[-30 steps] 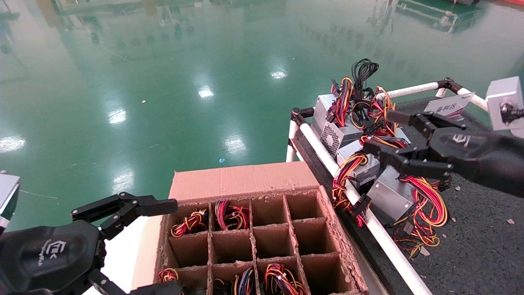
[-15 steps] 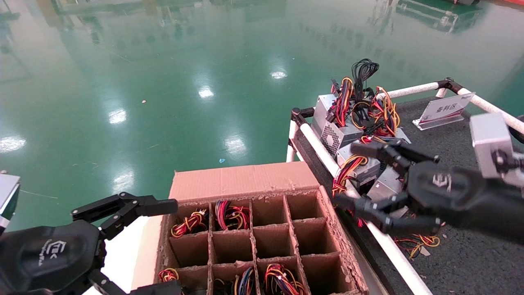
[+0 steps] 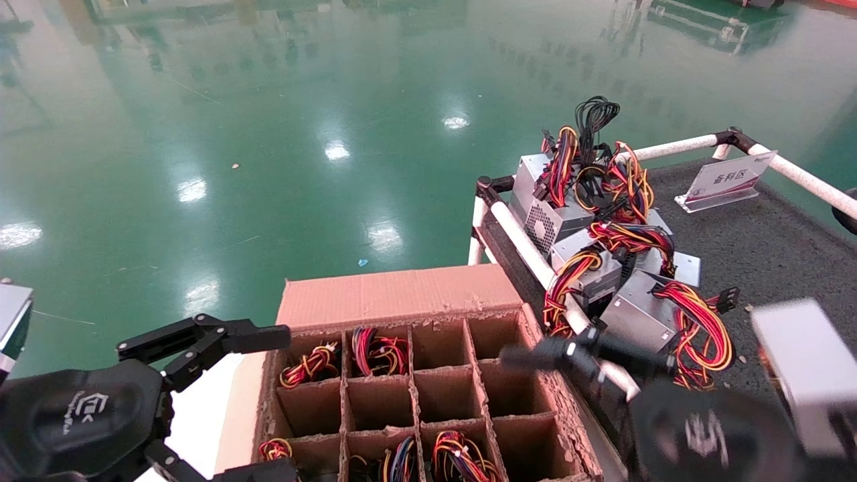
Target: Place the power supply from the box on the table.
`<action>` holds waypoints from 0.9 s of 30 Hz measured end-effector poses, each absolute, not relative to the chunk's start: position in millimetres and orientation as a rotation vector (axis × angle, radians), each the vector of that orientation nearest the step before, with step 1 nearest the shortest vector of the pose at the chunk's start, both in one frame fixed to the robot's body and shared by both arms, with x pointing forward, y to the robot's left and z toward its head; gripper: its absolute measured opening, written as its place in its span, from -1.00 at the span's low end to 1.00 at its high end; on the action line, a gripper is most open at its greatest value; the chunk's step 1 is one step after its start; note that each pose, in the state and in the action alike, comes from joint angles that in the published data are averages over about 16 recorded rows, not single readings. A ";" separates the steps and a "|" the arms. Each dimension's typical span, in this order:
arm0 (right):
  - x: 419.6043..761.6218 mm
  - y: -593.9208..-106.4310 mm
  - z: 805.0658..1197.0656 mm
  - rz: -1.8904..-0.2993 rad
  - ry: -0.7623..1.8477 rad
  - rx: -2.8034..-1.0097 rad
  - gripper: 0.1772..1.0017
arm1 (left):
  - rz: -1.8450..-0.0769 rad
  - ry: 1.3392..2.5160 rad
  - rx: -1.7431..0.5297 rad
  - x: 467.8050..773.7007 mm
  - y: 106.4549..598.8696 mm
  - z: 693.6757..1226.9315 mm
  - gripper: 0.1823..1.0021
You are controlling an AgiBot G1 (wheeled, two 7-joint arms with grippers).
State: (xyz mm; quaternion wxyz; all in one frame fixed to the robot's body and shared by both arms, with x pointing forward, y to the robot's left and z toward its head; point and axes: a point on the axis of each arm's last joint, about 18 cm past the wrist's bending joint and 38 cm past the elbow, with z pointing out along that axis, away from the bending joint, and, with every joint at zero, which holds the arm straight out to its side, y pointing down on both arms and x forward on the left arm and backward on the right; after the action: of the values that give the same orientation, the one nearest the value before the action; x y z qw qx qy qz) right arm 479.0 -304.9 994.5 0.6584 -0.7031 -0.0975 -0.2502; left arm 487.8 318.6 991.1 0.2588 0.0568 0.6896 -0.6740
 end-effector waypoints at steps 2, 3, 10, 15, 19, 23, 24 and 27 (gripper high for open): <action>474.5 -301.5 991.8 -0.550 -0.234 -1.596 1.00 | -1.827 1.869 0.154 487.8 318.6 991.1 1.00; 472.6 -300.2 990.7 -0.543 -0.239 -1.597 1.00 | -1.827 1.869 0.154 487.8 318.6 991.1 1.00; 467.7 -296.9 988.0 -0.525 -0.252 -1.601 1.00 | -1.827 1.869 0.153 487.9 318.6 991.1 1.00; 470.1 -298.7 989.3 -0.534 -0.245 -1.599 1.00 | -1.827 1.869 0.153 487.9 318.6 991.1 1.00; 471.7 -299.8 990.2 -0.540 -0.240 -1.598 1.00 | -1.827 1.869 0.153 487.9 318.6 991.1 1.00; 472.9 -300.6 990.8 -0.544 -0.237 -1.597 1.00 | -1.827 1.869 0.153 487.9 318.6 991.1 1.00; 473.1 -300.8 990.9 -0.545 -0.236 -1.597 1.00 | -1.827 1.869 0.153 487.9 318.6 991.1 1.00; 473.7 -301.2 991.3 -0.547 -0.234 -1.596 1.00 | -1.827 1.869 0.153 487.9 318.6 991.1 1.00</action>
State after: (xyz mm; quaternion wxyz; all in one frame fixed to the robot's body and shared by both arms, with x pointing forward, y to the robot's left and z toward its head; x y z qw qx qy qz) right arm 473.7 -301.2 991.3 0.6586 -0.7051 -0.1035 -0.2415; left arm 487.9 318.6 991.1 0.2589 0.0566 0.6896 -0.6740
